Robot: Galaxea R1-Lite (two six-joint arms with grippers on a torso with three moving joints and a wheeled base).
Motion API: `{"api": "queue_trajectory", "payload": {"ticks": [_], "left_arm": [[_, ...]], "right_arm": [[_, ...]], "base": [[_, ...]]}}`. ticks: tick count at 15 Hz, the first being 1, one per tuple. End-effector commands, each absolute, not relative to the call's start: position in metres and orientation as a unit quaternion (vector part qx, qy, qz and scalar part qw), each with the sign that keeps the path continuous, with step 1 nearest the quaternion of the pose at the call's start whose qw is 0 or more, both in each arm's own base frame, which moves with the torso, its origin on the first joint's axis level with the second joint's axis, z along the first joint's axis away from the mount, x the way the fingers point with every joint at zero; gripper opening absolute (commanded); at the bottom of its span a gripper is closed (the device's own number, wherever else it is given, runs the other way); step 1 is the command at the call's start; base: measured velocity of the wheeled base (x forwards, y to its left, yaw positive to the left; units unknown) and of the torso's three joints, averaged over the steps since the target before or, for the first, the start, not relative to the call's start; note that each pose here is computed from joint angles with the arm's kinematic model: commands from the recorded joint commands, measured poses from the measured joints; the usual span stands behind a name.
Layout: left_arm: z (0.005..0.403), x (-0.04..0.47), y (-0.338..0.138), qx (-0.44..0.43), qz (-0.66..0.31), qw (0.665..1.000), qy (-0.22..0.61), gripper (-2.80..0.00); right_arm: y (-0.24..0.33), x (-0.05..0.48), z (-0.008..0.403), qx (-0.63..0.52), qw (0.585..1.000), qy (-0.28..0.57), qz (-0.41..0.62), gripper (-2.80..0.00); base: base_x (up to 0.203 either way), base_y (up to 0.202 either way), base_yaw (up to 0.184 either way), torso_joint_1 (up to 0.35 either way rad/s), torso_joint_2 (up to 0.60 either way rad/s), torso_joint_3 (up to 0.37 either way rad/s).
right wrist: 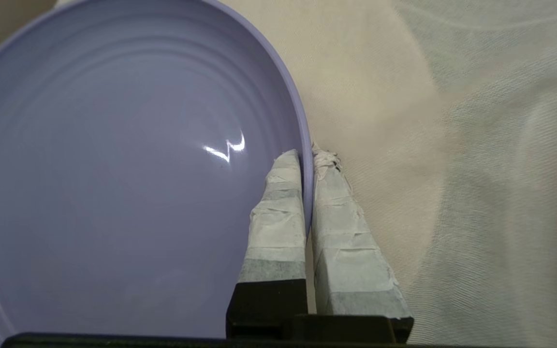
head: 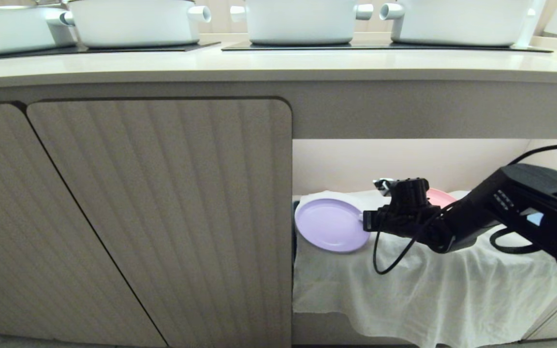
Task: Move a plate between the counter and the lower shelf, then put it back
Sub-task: Pick up the plate in the cupboard
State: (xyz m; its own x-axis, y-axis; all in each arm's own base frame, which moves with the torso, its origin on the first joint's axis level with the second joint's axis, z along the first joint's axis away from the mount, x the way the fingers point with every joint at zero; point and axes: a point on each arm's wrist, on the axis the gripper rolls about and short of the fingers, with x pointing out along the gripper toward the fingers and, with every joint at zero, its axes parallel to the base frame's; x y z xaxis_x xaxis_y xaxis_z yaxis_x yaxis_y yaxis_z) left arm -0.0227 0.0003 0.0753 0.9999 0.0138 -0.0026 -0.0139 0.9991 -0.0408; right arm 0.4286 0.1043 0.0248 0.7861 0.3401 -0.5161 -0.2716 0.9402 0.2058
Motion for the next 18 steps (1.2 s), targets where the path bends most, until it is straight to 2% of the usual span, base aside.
{"api": "queue_trajectory", "payload": {"ticks": [1, 6, 18], "left_arm": [[0.075, -0.023, 0.000, -0.021, 0.007, 1.000, 0.001, -2.80], [0.075, -0.023, 0.000, -0.021, 0.008, 1.000, 0.001, -2.80], [0.075, -0.023, 0.000, -0.021, 0.008, 1.000, 0.001, -2.80]], "right_arm": [[0.098, 0.428, 0.041, 0.063, 0.949, 0.265, 0.159, -2.80], [0.090, 0.425, 0.054, 0.066, 0.953, 0.254, 0.153, -2.80], [0.058, 0.395, 0.048, 0.082, 0.943, 0.299, 0.120, -2.80]], "base": [[0.000, 0.000, 0.000, 0.000, 0.00, 0.000], [0.000, 0.000, 0.000, 0.000, 0.00, 0.000], [0.000, 0.000, 0.000, 0.000, 0.00, 0.000]]}}
